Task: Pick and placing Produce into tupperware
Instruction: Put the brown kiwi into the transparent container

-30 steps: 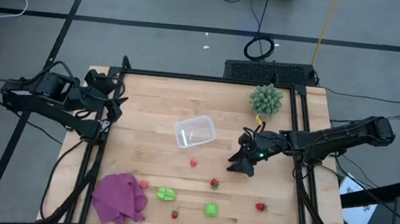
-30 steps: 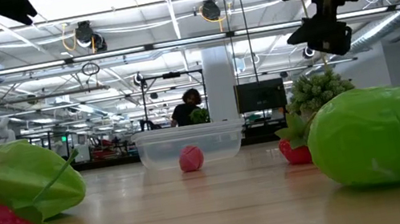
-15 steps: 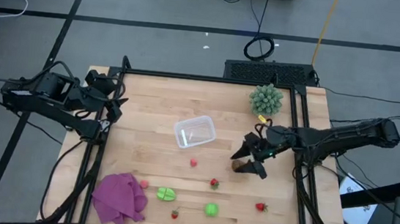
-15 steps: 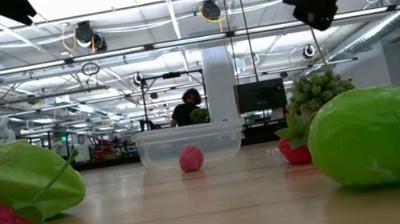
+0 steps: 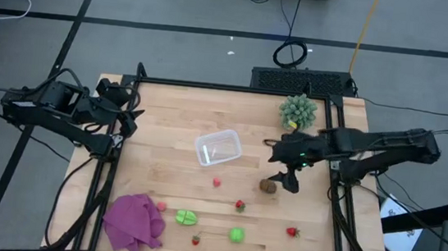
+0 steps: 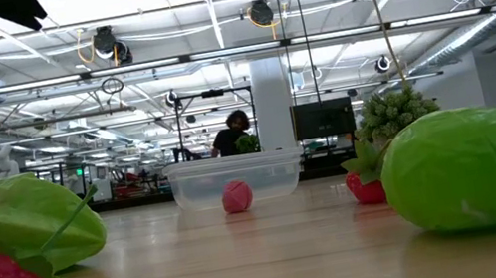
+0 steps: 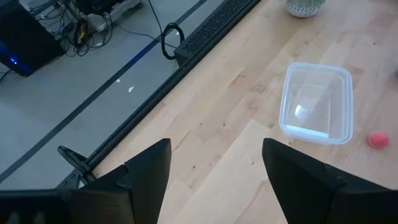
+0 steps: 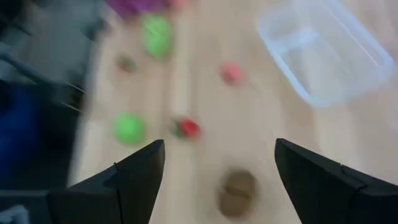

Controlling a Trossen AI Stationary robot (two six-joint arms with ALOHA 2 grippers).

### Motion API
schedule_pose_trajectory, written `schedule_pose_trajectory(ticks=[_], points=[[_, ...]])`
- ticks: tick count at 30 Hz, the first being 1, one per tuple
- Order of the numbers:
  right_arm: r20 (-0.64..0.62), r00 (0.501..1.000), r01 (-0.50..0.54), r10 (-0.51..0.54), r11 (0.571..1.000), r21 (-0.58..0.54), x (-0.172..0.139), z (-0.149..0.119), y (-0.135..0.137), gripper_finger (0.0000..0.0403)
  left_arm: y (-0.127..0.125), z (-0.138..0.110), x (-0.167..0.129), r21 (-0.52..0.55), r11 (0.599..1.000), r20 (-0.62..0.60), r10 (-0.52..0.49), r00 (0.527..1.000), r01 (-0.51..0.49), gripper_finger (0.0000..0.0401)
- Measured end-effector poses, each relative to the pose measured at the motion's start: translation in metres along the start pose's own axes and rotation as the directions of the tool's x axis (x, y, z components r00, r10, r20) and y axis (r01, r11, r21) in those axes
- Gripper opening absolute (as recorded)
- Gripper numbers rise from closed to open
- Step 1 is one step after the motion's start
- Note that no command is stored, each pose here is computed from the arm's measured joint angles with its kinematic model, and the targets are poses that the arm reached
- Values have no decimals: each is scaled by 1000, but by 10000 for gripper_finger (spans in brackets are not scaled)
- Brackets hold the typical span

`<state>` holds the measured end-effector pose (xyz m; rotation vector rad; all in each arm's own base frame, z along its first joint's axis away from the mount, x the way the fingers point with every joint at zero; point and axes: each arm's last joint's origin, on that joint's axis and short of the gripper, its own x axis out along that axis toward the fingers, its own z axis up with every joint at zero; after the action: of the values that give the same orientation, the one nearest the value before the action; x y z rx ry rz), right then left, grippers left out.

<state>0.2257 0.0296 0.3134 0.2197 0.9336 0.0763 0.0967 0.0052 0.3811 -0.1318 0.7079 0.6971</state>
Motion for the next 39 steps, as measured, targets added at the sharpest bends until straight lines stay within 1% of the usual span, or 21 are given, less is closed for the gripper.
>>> schedule_pose_trajectory(ticks=[2,3,7,13,16,22,31,34,39], points=[[-137,989,67,-65,998,8,15,-5,-4,295,-1,0,1,-6,1000,-3,2,1000,-2,257],[-179,980,88,-85,996,9,22,-6,-5,295,-1,0,1,-9,1000,-3,2,1000,-2,257],[-341,932,129,-121,992,2,55,-11,-9,295,-3,1,3,-1,1000,-11,7,1000,-7,257],[-443,880,179,-172,983,-26,90,-14,-14,295,-9,3,8,17,1000,-30,19,999,-18,257],[-461,870,188,-174,982,-16,97,-15,-14,295,-13,5,11,32,999,-42,26,999,-25,257],[-422,893,179,-156,984,13,100,-14,-3,295,-20,7,18,75,996,-67,43,997,-38,257],[-426,892,192,-150,980,57,101,-19,13,295,-27,8,24,98,994,-86,57,995,-48,257],[-416,895,205,-163,977,57,107,-21,14,295,-27,9,24,100,994,-86,57,995,-48,257],[-422,893,209,-159,975,74,119,-37,8,295,-27,8,24,100,994,-86,56,995,-48,257]])
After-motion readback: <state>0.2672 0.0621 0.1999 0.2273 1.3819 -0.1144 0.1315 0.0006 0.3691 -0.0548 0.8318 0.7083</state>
